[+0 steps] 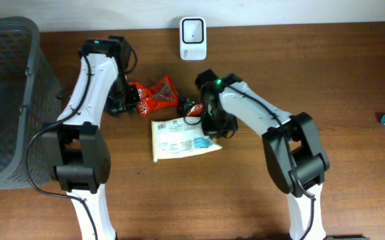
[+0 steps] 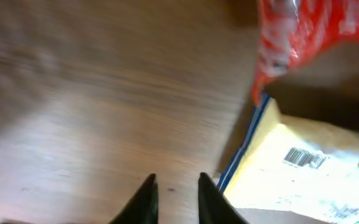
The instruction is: Scan the item barcode
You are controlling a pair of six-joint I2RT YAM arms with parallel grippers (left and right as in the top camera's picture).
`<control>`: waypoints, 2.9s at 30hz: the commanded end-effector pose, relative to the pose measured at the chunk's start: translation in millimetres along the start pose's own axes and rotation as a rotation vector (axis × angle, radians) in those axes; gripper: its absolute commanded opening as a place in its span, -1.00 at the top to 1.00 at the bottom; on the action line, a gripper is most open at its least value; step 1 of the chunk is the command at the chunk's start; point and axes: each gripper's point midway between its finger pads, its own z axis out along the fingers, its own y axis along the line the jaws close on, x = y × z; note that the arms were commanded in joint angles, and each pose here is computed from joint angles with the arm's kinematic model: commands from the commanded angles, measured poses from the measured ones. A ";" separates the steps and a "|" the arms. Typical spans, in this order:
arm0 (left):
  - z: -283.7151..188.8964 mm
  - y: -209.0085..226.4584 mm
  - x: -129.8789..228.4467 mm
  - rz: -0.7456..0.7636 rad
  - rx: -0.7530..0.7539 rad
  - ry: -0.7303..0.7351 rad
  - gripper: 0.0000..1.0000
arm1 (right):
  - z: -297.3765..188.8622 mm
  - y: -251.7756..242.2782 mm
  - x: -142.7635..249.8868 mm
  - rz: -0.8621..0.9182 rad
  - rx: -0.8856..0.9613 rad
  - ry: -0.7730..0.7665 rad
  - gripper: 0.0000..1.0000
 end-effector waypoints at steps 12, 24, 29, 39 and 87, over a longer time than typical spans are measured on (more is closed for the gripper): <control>23.5 -63.2 46.8 0.198 0.124 0.127 1.00 | -53.3 -22.4 -1.6 -0.081 0.046 -0.012 0.57; 58.6 -91.5 49.5 0.185 0.222 0.145 1.00 | -39.2 56.3 -4.2 -0.243 -0.348 -0.014 0.56; 84.0 -81.2 46.0 0.155 0.220 0.140 1.00 | 4.2 46.1 3.6 -0.187 -0.343 0.000 0.56; 81.5 -9.1 32.5 0.043 -0.144 0.075 1.00 | 11.1 -40.3 13.5 0.036 0.075 0.039 0.83; 42.5 -53.6 5.9 -0.005 0.027 -0.026 0.64 | -38.6 -44.7 16.3 -0.154 0.108 0.096 -0.97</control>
